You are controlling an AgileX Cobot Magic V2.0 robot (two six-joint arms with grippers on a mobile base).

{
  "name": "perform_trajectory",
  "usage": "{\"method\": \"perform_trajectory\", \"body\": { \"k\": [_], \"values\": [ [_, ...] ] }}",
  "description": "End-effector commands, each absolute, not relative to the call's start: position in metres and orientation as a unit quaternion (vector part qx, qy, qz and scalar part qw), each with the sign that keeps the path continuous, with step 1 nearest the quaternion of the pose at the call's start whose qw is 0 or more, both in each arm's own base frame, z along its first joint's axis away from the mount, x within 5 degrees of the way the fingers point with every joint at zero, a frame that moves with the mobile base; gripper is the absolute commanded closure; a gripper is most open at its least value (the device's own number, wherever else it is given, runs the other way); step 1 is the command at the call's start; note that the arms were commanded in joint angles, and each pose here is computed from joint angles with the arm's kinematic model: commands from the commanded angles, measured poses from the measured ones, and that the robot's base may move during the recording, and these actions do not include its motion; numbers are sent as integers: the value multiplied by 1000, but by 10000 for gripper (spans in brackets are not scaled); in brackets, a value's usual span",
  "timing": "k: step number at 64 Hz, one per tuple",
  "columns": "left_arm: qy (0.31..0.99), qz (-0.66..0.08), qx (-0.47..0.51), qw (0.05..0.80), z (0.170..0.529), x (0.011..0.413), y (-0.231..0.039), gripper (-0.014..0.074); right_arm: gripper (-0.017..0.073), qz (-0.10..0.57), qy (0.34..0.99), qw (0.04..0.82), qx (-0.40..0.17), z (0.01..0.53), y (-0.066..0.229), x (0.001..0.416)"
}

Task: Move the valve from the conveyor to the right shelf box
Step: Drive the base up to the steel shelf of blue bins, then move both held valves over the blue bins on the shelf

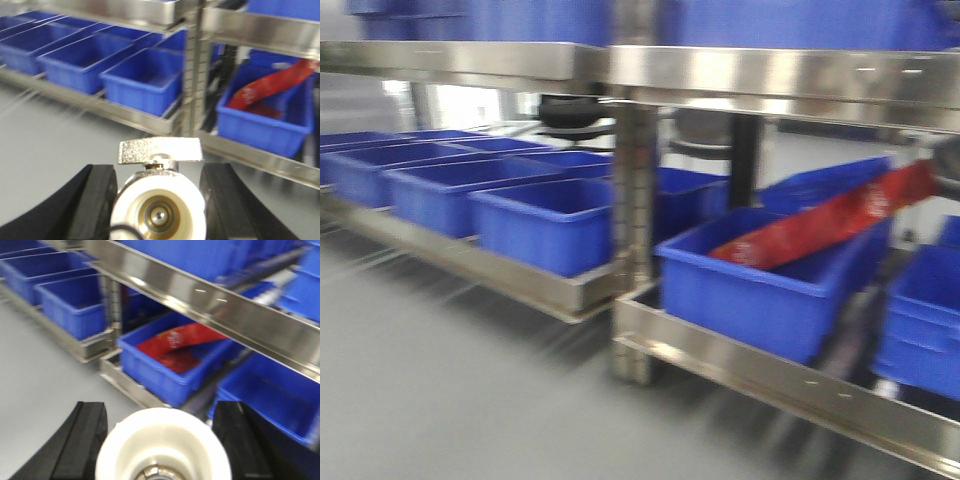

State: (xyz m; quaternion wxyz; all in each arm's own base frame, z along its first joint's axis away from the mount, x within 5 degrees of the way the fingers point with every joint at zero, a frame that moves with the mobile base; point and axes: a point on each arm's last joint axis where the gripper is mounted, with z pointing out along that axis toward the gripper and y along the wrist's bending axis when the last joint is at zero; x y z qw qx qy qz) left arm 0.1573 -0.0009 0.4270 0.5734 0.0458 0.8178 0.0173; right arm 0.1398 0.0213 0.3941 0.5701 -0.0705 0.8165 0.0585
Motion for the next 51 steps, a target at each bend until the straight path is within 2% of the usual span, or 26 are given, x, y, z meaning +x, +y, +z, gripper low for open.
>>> {"method": "perform_trajectory", "body": {
  "k": [1, 51],
  "values": [
    [797, 11, 42, 603, 435, 156, -2, 705, 713, 53, 789, 609, -67, 405, 20, 139],
    [797, 11, 42, 603, 435, 156, -2, 705, 713, 53, 789, 609, -67, 405, 20, 139]
  ]
}}
